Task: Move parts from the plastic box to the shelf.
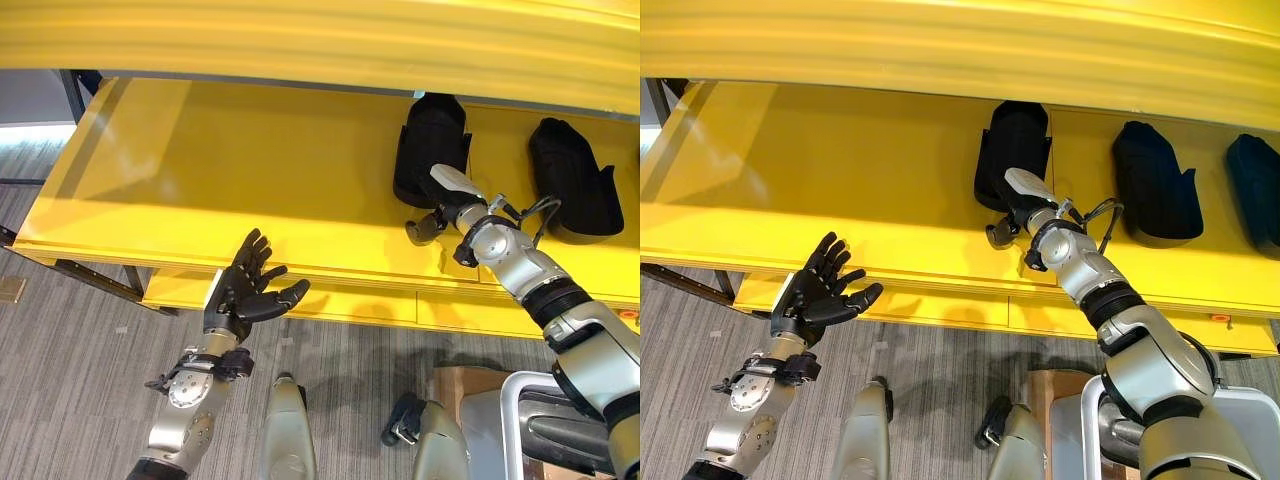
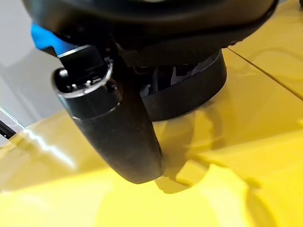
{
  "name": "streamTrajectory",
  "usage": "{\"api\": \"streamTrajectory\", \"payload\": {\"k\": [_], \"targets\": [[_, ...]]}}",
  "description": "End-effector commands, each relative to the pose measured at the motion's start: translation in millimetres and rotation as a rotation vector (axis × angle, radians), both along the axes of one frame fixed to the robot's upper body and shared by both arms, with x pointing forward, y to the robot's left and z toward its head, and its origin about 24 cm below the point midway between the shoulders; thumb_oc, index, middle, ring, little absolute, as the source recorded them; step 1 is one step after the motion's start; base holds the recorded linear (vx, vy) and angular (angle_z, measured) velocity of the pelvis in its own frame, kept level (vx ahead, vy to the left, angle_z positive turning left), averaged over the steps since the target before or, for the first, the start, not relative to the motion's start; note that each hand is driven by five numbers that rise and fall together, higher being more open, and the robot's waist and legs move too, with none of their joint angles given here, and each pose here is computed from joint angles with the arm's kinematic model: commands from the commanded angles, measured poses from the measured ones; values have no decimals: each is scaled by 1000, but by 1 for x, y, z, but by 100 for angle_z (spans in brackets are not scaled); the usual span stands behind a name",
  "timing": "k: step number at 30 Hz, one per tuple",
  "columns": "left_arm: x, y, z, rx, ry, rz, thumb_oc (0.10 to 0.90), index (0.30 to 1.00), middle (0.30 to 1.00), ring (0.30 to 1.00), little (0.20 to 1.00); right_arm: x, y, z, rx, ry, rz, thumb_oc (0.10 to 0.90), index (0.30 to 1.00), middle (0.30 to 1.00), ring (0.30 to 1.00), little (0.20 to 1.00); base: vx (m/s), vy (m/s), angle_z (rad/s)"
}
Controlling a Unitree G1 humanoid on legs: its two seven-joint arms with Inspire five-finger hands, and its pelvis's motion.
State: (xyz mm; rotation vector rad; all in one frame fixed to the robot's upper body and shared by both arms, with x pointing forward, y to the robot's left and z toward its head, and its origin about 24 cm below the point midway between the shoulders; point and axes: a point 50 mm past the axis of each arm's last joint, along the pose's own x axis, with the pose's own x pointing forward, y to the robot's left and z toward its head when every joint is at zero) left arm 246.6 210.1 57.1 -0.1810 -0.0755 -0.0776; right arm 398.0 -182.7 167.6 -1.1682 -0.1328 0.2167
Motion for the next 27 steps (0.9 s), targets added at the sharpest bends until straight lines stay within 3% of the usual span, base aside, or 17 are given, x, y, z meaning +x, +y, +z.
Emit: {"api": "streamTrajectory", "payload": {"k": [1, 27], "targets": [[0, -8, 14, 10, -64, -77, 900, 1000, 1000, 1000, 1000, 2, 14, 55, -9, -159, 90, 900, 1000, 1000, 1000, 1000, 0, 0, 0], [-1, -3, 16, 18, -75, -49, 900, 1000, 1000, 1000, 1000, -41, 9, 63, -168, -125, 306, 900, 1000, 1000, 1000, 1000, 0, 0, 0]]}}
